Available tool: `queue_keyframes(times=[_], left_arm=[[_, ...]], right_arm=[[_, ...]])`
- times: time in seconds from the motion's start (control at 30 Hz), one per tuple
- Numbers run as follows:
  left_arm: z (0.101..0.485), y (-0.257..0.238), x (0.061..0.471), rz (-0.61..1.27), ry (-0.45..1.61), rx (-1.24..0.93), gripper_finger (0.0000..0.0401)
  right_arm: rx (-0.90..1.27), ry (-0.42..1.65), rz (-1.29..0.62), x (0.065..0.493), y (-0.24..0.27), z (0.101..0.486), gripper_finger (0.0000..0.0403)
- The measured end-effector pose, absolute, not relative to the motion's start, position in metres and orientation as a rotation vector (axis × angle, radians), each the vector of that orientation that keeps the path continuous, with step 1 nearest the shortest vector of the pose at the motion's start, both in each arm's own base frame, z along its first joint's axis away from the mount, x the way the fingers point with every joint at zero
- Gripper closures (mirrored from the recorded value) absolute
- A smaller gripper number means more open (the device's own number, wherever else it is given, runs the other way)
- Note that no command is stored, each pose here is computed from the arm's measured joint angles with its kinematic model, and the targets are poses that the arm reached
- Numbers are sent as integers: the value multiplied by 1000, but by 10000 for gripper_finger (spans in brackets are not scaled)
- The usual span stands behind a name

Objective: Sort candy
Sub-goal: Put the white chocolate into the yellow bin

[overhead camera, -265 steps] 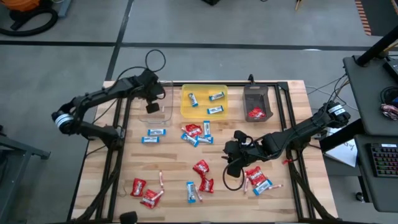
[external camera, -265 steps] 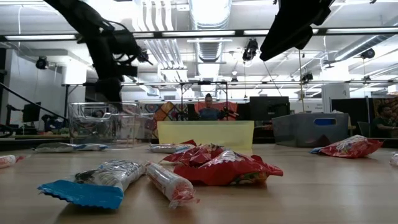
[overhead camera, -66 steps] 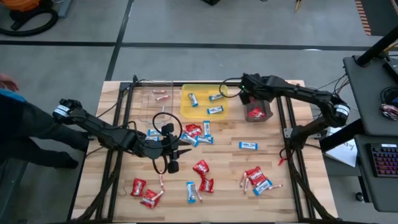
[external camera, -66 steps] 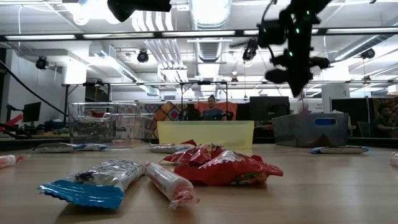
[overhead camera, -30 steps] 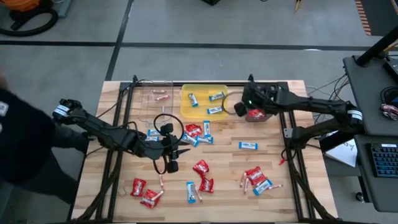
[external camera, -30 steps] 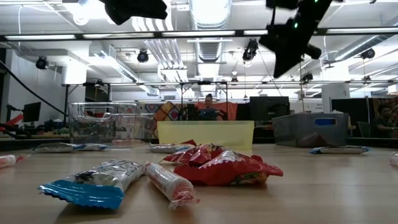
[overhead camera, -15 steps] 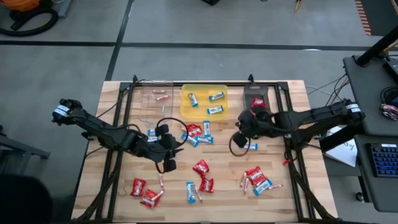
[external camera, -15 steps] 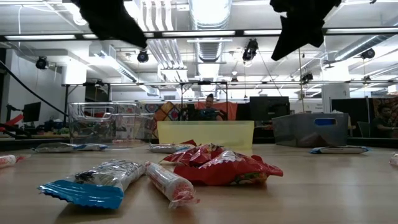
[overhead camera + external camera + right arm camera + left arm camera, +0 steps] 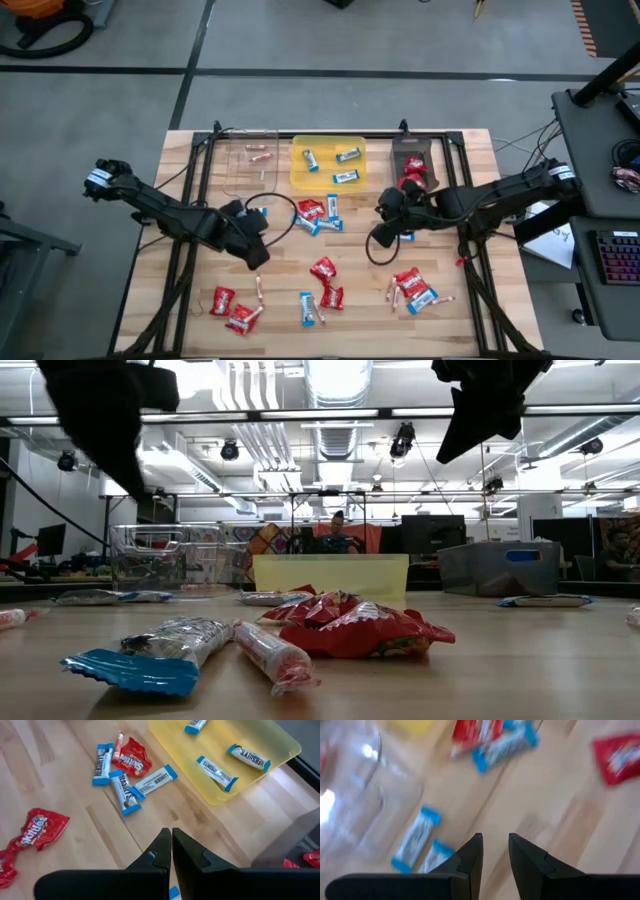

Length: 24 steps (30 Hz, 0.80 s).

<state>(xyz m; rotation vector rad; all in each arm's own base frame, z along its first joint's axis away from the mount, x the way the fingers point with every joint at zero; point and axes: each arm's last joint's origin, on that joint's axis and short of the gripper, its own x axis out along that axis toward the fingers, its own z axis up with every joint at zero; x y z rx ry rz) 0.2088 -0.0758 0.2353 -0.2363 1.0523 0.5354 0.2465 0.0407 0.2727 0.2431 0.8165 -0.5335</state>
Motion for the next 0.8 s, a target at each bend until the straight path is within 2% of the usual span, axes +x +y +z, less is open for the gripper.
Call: queue_keyframes(times=[0.1,0.43,0.8], left_arm=[[230,-74,202,575,1119,-293,324],[206,-66,202,784,1160,-401,324],[158,-62,221,942,1330,-277,324]], right_arm=[[243,818,-534,247,41,272,394],[250,803,-531,248,41,273,394],[251,799,-530,248,41,273,394]])
